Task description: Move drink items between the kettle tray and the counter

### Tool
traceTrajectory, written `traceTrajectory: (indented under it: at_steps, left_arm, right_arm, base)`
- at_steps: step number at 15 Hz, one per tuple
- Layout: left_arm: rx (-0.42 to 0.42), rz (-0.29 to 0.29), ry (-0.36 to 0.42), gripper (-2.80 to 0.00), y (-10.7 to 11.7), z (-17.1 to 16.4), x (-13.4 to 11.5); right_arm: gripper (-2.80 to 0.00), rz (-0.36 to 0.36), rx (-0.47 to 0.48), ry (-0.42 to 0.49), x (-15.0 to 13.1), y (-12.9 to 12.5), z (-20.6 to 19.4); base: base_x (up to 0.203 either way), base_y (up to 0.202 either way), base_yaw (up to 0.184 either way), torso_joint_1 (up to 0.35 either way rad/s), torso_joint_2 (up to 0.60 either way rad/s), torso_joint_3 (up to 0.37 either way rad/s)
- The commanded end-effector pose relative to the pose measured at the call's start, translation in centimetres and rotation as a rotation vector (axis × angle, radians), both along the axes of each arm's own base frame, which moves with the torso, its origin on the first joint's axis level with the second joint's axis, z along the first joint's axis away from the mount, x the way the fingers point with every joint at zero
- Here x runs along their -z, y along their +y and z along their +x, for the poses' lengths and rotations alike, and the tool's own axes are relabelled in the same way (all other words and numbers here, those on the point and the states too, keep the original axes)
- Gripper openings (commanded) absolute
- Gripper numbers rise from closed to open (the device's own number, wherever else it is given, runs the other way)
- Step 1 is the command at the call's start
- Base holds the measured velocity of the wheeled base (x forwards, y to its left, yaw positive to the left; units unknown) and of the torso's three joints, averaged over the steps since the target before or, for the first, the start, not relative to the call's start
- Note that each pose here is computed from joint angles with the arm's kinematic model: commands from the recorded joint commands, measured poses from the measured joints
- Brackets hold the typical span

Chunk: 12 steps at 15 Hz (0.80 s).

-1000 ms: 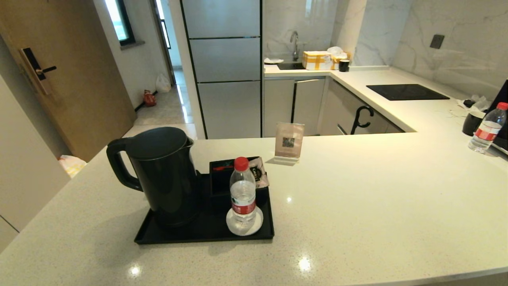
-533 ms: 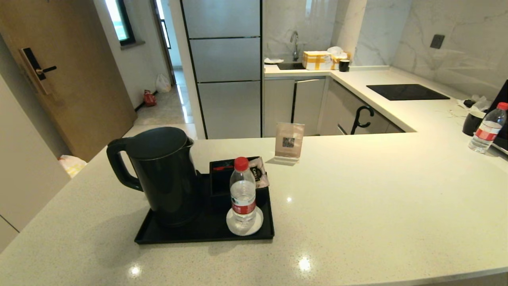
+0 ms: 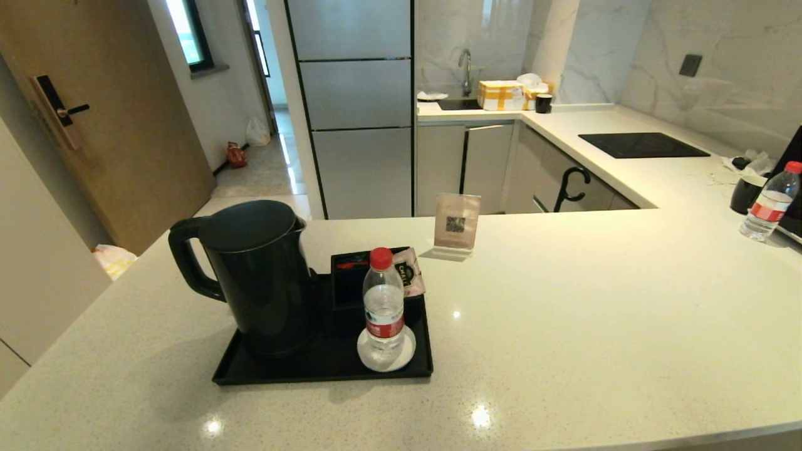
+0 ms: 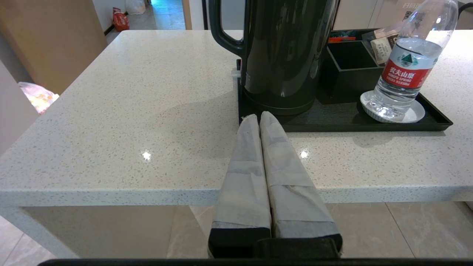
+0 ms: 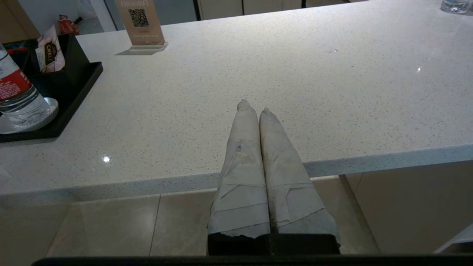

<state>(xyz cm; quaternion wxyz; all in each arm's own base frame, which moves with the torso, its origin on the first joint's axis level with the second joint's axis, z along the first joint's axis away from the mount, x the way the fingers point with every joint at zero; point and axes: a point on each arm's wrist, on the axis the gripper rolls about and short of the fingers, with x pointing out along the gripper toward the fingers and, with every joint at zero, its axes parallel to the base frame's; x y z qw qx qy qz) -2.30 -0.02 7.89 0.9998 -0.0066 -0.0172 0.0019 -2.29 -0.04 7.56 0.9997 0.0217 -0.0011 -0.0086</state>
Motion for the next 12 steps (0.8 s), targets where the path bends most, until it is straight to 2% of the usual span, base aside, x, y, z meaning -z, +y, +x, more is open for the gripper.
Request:
traceTrajectory:
  at_steps: [1, 12]
  left_arm:
    - [-0.001, 0.0, 0.001, -2.8, 0.0, 0.01, -0.01]
    - [-0.001, 0.0, 0.001, -2.8, 0.0, 0.01, -0.01]
  right_arm:
    - [-2.8, 0.001, 0.001, 0.005, 0.05, 0.0, 0.03]
    - [-2.8, 0.003, 0.0, 0.003, 0.03, 0.0, 0.03]
  base:
    - [0.0, 0.0, 0.0, 0.0, 0.0, 0.0]
    - [0.0, 0.0, 0.0, 0.0, 0.0, 0.0]
